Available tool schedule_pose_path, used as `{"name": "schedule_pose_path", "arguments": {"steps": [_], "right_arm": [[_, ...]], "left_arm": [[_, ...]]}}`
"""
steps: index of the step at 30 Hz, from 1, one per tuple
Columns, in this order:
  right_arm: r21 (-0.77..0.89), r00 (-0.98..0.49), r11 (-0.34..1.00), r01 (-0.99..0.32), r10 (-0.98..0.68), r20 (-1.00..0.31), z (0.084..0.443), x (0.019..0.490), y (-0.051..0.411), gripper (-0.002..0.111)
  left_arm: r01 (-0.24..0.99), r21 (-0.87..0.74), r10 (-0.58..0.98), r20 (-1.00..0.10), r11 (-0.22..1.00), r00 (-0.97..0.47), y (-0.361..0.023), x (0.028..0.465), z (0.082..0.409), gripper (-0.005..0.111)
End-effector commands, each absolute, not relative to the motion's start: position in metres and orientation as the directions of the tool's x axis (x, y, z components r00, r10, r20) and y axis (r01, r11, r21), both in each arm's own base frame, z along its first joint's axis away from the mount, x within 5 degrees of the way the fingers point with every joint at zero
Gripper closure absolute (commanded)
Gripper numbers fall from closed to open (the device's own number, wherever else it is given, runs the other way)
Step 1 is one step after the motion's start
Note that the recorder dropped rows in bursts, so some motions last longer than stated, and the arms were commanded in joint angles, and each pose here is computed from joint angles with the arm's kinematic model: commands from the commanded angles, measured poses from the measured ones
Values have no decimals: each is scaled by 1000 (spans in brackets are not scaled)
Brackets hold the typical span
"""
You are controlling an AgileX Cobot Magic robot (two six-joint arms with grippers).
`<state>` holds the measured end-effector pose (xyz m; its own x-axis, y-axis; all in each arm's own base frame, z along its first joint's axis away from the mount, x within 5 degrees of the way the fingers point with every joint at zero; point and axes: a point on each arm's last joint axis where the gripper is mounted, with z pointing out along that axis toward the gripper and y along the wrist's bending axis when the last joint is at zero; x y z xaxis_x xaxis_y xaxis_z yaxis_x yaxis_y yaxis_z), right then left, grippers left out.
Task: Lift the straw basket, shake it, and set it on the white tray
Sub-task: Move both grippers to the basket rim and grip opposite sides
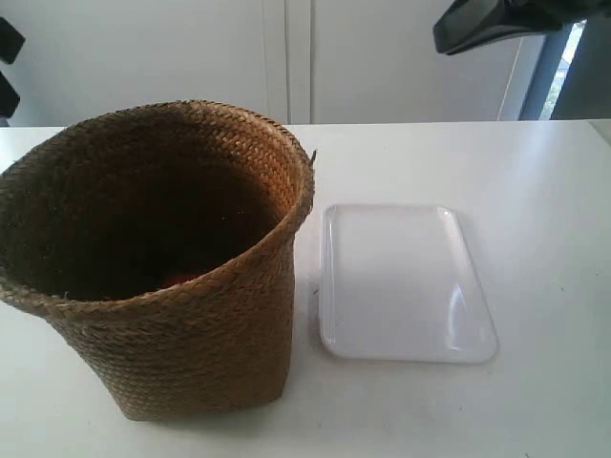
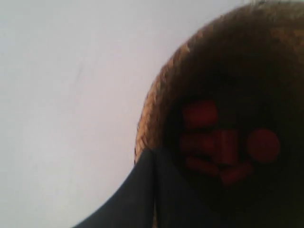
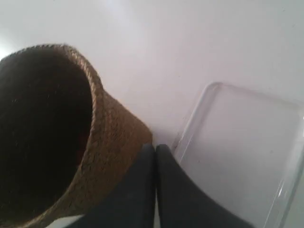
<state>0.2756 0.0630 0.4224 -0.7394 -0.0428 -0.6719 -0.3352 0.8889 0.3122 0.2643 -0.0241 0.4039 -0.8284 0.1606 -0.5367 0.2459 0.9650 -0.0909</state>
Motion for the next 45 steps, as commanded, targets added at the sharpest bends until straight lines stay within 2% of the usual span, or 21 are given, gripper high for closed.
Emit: {"name": "schedule_pose_path", "arguments": {"steps": [1, 10, 12, 15, 18, 22, 24, 27, 29, 38, 45], "right_arm": [[328, -798, 858, -397, -145, -585, 412, 278, 78, 108], [325, -756, 782, -532, -266, -598, 408, 269, 125, 108], [325, -751, 767, -553, -290, -593, 405, 268, 134, 108], [328, -756, 757, -565, -316, -573, 398, 270, 143, 107], [333, -767, 758, -561, -325, -553, 393, 273, 144, 100], [336, -772, 757, -561, -331, -543, 392, 274, 144, 81], [341, -772, 755, -561, -328, -544, 392, 274, 144, 67], [356, -772, 749, -559, -314, -552, 393, 274, 146, 46], [360, -771, 748, -557, -304, -560, 393, 276, 147, 37], [402, -830, 783, -475, -247, -499, 369, 299, 154, 35], [403, -848, 799, -447, -235, -475, 346, 318, 160, 35]], "left_arm": [[247, -136, 169, -425, 959, -889, -26, 257, 403, 107], [256, -130, 173, -447, 958, -877, -25, 242, 414, 107], [254, -125, 174, -446, 959, -878, -25, 242, 414, 102], [256, -117, 180, -444, 960, -878, -24, 242, 413, 86], [236, -72, 183, -435, 969, -882, -20, 242, 412, 62], [192, -60, 148, -428, 980, -892, -17, 242, 412, 34], [182, -65, 137, -427, 981, -894, -17, 242, 412, 29], [193, -107, 130, -432, 975, -892, -21, 242, 413, 29], [203, -144, 123, -436, 968, -891, -24, 242, 413, 29], [201, -170, 130, -355, 965, -926, -26, 241, 387, 29], [184, -181, 112, -345, 966, -932, -26, 245, 366, 29]]}}
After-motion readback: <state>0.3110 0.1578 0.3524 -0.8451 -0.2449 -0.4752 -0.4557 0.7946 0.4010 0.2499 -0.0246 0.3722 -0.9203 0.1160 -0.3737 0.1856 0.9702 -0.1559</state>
